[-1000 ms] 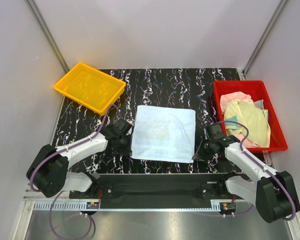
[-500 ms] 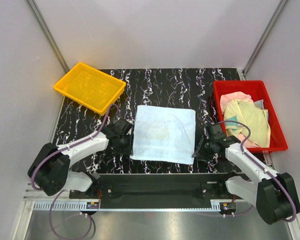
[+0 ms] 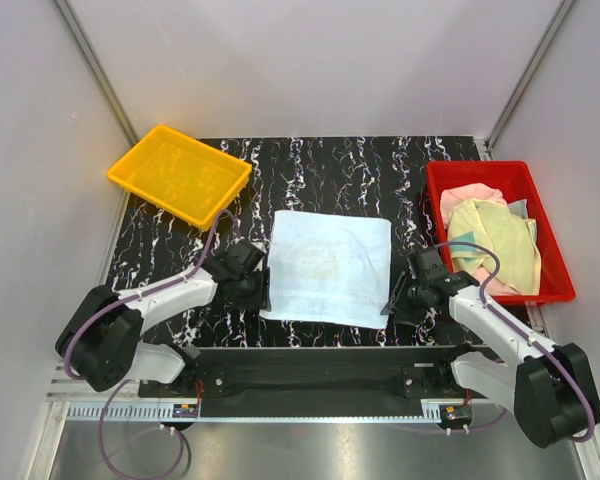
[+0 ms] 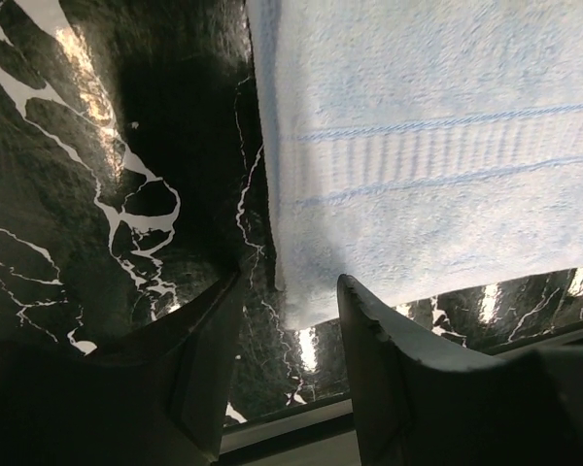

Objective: Fold and stack the towels
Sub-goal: Fold the towel

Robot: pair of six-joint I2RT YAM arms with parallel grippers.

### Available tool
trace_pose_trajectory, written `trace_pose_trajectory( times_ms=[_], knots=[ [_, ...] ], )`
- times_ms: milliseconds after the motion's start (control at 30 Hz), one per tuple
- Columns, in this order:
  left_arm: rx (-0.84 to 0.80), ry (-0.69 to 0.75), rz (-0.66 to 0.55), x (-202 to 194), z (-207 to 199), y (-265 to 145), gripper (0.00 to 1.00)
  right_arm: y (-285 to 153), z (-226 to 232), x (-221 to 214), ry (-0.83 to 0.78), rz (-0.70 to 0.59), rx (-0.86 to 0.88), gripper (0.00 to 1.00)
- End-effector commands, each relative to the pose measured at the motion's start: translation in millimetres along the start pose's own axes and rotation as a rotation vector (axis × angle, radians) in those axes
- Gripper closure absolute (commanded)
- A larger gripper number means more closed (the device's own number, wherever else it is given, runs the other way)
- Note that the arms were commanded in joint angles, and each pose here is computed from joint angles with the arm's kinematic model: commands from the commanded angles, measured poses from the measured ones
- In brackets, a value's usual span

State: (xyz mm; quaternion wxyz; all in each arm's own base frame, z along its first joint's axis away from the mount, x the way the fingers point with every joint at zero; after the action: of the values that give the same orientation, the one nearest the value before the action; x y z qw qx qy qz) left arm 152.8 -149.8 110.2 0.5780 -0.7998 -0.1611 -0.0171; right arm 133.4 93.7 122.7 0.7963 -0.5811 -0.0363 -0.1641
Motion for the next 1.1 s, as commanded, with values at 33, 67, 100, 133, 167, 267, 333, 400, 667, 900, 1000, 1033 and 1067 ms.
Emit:
trace_pose_trajectory(
  times_ms=[33,67,100,133,167,267,333,400,667,900,1000,1033,1067],
  knots=[
    [-0.019,-0.027,0.002,-2,3,10,0.51,0,4,4,-0.008,-0.002,-0.033,0.55],
    [-0.029,-0.029,-0.002,-1,1,10,0.51,0,5,5,-0.007,0.000,-0.037,0.55],
    [-0.030,-0.035,-0.002,-2,2,11,0.51,0,5,5,-0.008,-0.001,-0.042,0.55],
    [-0.031,-0.035,0.000,-2,1,11,0.51,1,6,5,-0.009,0.001,-0.048,0.55],
    [-0.024,-0.037,0.006,-3,2,12,0.52,1,6,6,-0.009,0.002,-0.054,0.55],
    [-0.008,-0.043,0.015,-5,5,15,0.56,2,7,8,-0.011,0.015,-0.071,0.55],
    [-0.006,-0.048,0.023,-6,5,17,0.60,4,7,9,-0.014,0.023,-0.082,0.55],
    [0.001,-0.051,0.031,-7,7,18,0.62,4,8,9,-0.015,0.030,-0.089,0.55],
    [-0.016,-0.058,0.052,-9,7,25,0.67,5,12,6,-0.028,0.044,-0.099,0.57],
    [-0.026,-0.069,0.040,-8,5,24,0.73,9,15,10,-0.054,0.057,-0.134,0.57],
    [-0.022,-0.071,0.041,-8,5,25,0.82,10,17,11,-0.063,0.069,-0.131,0.58],
    [-0.028,-0.072,0.039,-8,4,26,0.85,11,19,12,-0.065,0.070,-0.115,0.59],
    [-0.030,-0.075,0.039,-8,4,26,0.88,11,20,12,-0.065,0.068,-0.107,0.59]
  ],
)
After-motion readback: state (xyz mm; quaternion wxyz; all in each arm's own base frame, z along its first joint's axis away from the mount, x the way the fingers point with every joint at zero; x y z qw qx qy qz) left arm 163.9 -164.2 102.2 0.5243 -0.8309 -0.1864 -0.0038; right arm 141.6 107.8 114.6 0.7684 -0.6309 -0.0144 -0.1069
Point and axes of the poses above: each gripper's point midway between its finger pads, its own y axis out along the fingers, its own z axis along the line the jaws close on, x = y × z, the point moved 10 cm from there along -y, back along the fingers, and after that the axes turned 15 degrees about -y, right-handed, at the moved point
